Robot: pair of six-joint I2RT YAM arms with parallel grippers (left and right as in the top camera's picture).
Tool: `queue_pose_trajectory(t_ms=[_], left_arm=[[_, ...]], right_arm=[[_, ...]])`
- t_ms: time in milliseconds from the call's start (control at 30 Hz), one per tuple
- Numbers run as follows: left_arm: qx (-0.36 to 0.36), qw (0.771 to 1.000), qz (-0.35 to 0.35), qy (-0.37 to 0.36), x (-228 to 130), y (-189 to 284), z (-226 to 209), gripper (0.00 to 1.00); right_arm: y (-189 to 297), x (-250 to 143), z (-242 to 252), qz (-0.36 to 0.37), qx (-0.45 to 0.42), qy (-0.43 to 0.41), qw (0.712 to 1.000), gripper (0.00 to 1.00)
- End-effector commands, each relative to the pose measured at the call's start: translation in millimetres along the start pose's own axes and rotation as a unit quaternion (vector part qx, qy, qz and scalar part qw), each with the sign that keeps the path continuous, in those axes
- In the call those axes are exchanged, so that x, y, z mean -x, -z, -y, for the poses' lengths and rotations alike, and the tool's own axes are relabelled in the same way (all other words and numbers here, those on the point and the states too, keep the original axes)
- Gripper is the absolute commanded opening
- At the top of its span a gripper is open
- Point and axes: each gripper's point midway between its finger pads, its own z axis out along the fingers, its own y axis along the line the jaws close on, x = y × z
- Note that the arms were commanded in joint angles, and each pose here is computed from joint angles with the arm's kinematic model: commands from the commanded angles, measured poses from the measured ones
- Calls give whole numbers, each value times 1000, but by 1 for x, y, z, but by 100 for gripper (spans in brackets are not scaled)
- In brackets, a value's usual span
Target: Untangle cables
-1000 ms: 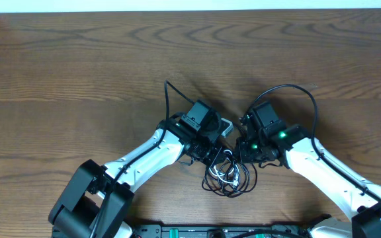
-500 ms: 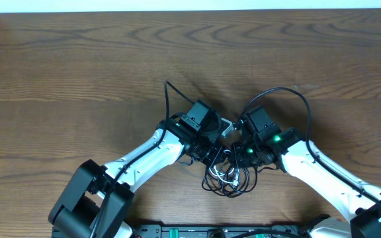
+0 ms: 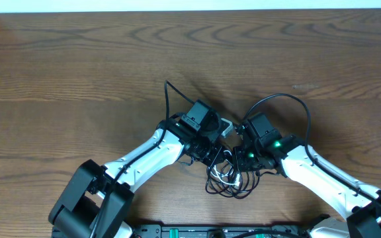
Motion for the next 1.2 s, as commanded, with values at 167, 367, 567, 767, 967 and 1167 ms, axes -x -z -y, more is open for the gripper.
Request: queue_pose_trajectory(t_ms=[167,367,567,767,967,1167], left_arm=[[184,980,-29,66,-25,9,-65,12],[196,977,-41,70,-33,11,-69,12],[196,977,-42,71,-34,10,-70,12],[180,981,-40,68,-29,11,-63,25],[122,991,-16,50,9,28,-27,40],[23,999,18,25,38,32,14,49]], right_arm=[[28,18,6,35,34,-3,999,1],[51,28,22,67,36,-31,997,1],[60,29,29,71,55,-41,995,1],[62,26,20,61,84,-30,994,1],[62,26,20,62,86,-30,994,33],[61,29,31,71,52,-33,996,41]])
